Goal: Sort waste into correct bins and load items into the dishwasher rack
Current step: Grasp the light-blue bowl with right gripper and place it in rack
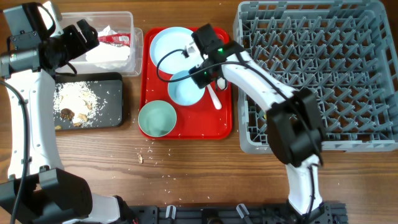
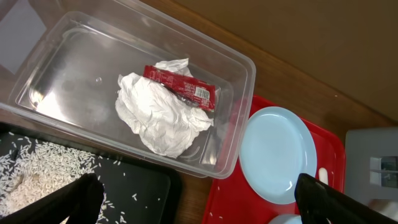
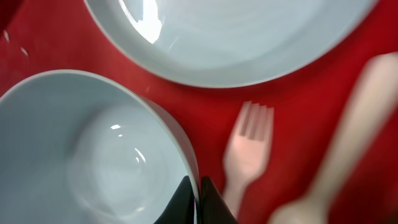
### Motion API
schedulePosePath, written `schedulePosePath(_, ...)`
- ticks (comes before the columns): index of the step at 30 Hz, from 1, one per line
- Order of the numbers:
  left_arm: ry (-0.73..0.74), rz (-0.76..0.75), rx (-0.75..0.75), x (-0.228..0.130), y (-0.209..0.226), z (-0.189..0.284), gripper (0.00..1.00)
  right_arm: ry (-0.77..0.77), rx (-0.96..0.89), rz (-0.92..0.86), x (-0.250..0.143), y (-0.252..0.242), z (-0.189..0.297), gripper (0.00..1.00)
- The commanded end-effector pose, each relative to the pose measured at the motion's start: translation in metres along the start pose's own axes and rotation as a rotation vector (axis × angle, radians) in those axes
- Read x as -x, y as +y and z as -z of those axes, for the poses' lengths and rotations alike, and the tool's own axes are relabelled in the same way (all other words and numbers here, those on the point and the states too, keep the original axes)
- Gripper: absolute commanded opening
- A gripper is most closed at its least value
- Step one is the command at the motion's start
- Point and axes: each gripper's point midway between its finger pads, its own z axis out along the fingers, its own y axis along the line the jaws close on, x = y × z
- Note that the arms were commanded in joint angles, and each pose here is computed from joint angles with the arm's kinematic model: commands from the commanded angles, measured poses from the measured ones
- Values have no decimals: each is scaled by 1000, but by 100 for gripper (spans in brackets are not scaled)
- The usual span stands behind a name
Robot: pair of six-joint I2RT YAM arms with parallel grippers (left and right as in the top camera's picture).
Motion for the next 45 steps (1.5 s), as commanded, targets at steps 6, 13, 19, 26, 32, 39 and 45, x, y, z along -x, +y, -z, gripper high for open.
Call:
schedulePosePath(6, -19, 6, 9, 6, 2, 4, 100, -336, -944, -399, 21, -230, 200, 4)
schedulePosePath(13, -20, 6, 8, 6, 2, 4, 100, -250, -1322, -314, 7, -335, 182, 4)
schedulePosePath(19, -19, 6, 9, 6, 2, 4, 100, -139, -1333, -184, 10, -326, 131, 4)
schedulePosePath(26, -19, 6, 9, 6, 2, 4, 100, -83, -1450, -228, -2, -330, 145, 4)
schedulePosePath(32, -19, 6, 9, 6, 2, 4, 100, -45, -1391, -130, 0, -332, 116, 4)
schedulePosePath(39, -19, 6, 9, 6, 2, 4, 100, 8, -1330, -11, 14, -293, 93, 5)
schedulePosePath(45, -19, 6, 9, 6, 2, 4, 100, 121, -1337, 40, 3, -268, 86, 53)
